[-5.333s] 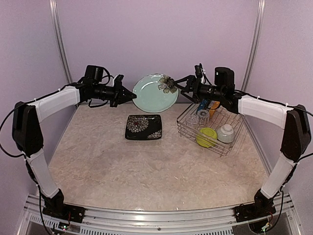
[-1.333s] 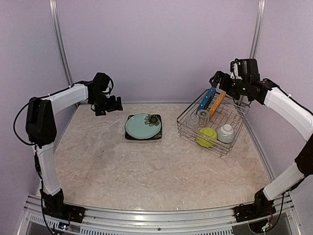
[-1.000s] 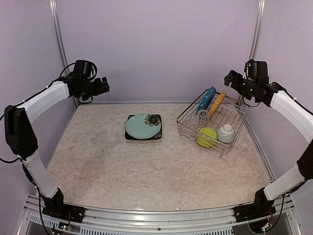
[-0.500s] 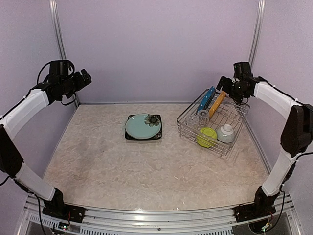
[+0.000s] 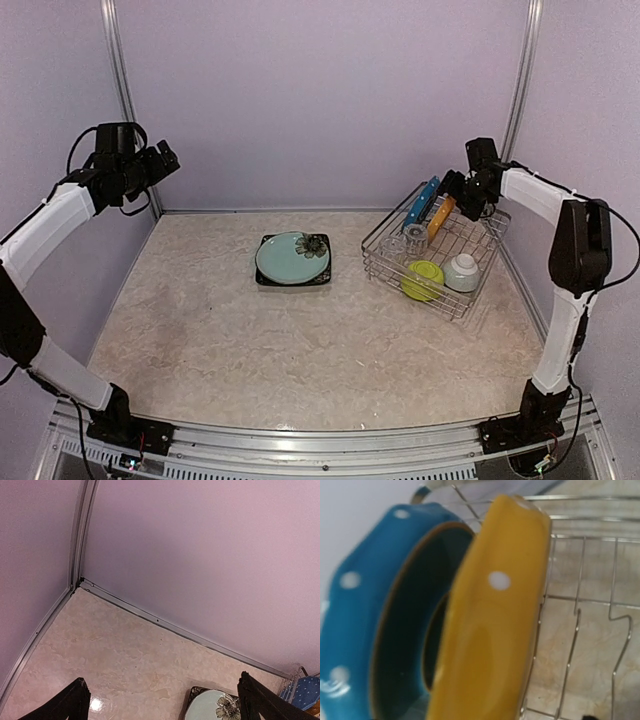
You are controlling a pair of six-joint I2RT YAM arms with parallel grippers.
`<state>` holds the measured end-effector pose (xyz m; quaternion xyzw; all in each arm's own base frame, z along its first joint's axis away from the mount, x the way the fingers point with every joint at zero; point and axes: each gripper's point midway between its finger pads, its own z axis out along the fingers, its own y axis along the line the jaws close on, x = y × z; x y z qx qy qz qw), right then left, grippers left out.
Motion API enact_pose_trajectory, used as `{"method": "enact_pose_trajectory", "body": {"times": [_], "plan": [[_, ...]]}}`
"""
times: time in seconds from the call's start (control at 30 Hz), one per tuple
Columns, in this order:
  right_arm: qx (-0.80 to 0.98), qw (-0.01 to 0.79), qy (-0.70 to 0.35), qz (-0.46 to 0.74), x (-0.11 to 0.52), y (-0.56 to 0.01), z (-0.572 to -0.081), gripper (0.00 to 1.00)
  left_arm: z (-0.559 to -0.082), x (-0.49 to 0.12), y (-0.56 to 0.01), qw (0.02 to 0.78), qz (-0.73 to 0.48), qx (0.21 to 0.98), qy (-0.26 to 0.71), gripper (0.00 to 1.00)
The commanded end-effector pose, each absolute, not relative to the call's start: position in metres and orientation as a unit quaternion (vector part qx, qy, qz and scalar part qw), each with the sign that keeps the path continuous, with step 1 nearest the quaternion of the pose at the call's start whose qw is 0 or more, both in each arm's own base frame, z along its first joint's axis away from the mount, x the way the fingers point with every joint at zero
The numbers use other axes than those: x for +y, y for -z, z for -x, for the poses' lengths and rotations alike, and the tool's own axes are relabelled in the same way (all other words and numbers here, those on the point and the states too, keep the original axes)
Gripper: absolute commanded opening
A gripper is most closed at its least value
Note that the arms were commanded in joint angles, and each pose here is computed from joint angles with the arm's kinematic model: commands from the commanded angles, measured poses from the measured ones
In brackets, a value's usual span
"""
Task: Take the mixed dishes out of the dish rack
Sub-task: Grab the plate from the dish rack.
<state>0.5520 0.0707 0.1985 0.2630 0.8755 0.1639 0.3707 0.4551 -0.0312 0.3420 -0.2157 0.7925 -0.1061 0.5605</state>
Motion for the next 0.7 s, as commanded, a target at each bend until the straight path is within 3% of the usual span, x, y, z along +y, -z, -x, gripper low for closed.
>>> {"method": "enact_pose_trajectory", "body": {"times": [0.0,0.4,0.67], "plan": [[0.876,0.347,-0.175,-0.286,0.069,-0.184,-0.557,0.82,-0.452,-0.022,-0.344,0.560,0.228,0.791,0.091,0.99],[0.876,0.328,-0.182,-0.302,0.067,-0.162,-0.567,0.61,-0.456,-0.019,-0.336,0.554,0.234,0.795,0.078,0.99],[0.872,0.338,-0.184,-0.301,0.063,-0.171,-0.572,0.39,-0.460,-0.019,-0.333,0.551,0.239,0.795,0.081,0.99]]}}
